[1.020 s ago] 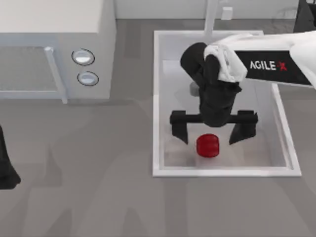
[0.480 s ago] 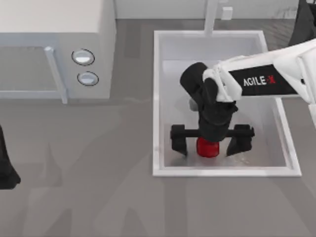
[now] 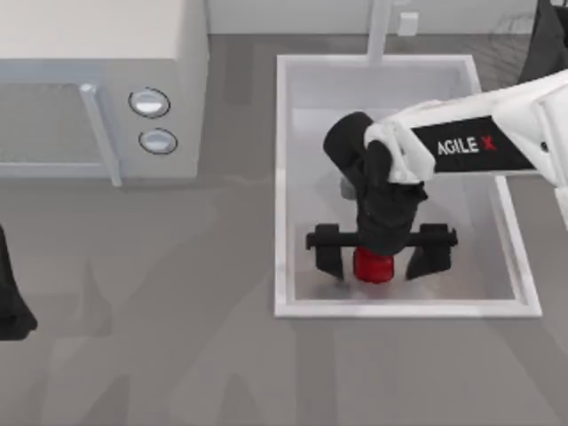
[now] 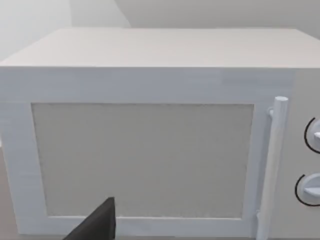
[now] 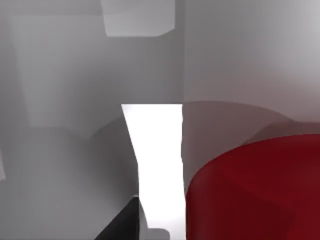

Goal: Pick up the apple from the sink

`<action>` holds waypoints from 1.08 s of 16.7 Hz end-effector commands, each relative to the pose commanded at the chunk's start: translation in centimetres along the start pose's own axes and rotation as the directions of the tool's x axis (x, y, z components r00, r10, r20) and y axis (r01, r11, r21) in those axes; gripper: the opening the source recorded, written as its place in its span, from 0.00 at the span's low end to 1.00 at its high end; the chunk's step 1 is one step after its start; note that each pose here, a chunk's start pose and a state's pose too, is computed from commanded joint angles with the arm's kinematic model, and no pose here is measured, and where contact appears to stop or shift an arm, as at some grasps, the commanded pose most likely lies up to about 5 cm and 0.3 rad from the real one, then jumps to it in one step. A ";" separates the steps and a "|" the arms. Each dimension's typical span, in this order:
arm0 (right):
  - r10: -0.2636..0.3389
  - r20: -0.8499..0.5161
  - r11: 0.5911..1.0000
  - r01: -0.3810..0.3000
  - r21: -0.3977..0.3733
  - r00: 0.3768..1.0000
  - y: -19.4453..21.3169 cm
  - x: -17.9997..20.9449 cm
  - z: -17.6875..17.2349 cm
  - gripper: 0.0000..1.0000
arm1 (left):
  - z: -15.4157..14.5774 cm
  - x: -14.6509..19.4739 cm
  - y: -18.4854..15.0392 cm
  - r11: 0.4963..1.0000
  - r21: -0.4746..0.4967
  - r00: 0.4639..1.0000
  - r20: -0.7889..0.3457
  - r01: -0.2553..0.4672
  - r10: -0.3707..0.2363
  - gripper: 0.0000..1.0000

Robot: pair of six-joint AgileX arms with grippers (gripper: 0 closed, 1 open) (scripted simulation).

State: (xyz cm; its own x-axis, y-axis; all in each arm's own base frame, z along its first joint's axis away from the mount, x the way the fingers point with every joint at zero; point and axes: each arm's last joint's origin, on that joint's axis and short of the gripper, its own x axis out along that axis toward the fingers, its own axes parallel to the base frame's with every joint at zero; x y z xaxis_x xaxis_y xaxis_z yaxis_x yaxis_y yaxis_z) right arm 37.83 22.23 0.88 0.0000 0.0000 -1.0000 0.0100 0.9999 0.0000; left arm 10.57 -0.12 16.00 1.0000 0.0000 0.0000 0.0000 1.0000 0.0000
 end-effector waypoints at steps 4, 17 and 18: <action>0.000 0.000 1.000 0.000 0.000 1.000 0.0 0.0 0.0 0.17 | 0.0 0.0 0.0 1.000 0.000 1.000 0.000 0.000 0.000 1.00; 0.000 0.042 1.000 0.000 -0.007 0.999 0.2 -2.9 0.6 0.00 | 0.0 0.0 0.0 1.000 0.000 1.000 0.000 0.000 0.000 1.00; 0.001 0.042 1.000 0.000 -0.007 0.999 0.3 -3.4 0.8 0.00 | 0.0 0.0 0.0 1.000 0.000 1.000 0.000 0.000 0.000 1.00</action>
State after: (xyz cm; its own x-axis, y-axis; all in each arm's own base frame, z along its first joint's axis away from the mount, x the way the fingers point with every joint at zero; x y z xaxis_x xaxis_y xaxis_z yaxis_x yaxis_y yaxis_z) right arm 38.63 22.56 4.28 0.0422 0.0003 -0.9991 0.0033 1.0000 0.0004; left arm 10.57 -0.12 16.00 1.0000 0.0000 0.0000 0.0000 1.0000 0.0000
